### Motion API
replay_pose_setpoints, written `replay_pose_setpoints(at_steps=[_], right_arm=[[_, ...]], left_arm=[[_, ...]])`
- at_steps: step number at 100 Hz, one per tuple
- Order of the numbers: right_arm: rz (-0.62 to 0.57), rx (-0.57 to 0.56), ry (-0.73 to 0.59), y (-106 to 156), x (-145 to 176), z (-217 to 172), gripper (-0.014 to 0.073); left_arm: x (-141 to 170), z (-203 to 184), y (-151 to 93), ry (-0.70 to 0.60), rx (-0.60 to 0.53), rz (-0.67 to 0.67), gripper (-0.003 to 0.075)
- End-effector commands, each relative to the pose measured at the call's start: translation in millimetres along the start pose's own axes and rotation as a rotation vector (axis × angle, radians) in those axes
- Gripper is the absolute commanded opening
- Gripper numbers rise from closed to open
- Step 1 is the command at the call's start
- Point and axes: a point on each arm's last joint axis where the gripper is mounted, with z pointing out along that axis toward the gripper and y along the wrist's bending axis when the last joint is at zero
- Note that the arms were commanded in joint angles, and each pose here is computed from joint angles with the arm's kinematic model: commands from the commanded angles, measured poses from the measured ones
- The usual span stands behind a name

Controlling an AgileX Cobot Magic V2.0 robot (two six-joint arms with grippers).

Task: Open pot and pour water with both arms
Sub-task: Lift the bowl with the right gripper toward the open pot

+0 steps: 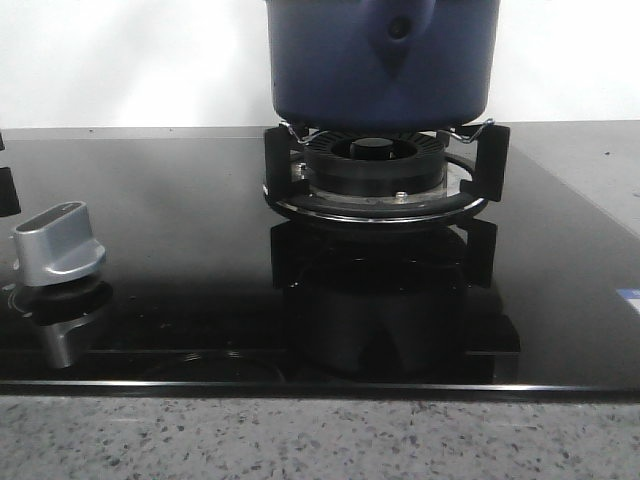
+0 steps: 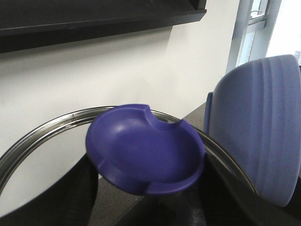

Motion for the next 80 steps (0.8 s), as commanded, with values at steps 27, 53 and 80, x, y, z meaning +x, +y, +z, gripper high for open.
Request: replay_pose_setpoints(at_steps=[27,53,80], right_arm=[[0.066,0.112,-0.242,-16.2,-40.5,-7.3,-0.0056],[0.066,0.113,-0.244,-16.3,-40.6,-7.3,-0.0056],[0.067,0.115,-0.250,-16.5,-41.2,-7.5,-0.0056]], left_arm=[[-34.8,-12.9,-16.2,-0.134,0.007,0.012,0.0191],[-34.8,-12.9,-16.2,-0.134,0.007,0.012,0.0191],[-34.8,-12.9,-16.2,-0.134,0.007,0.012,0.0191]])
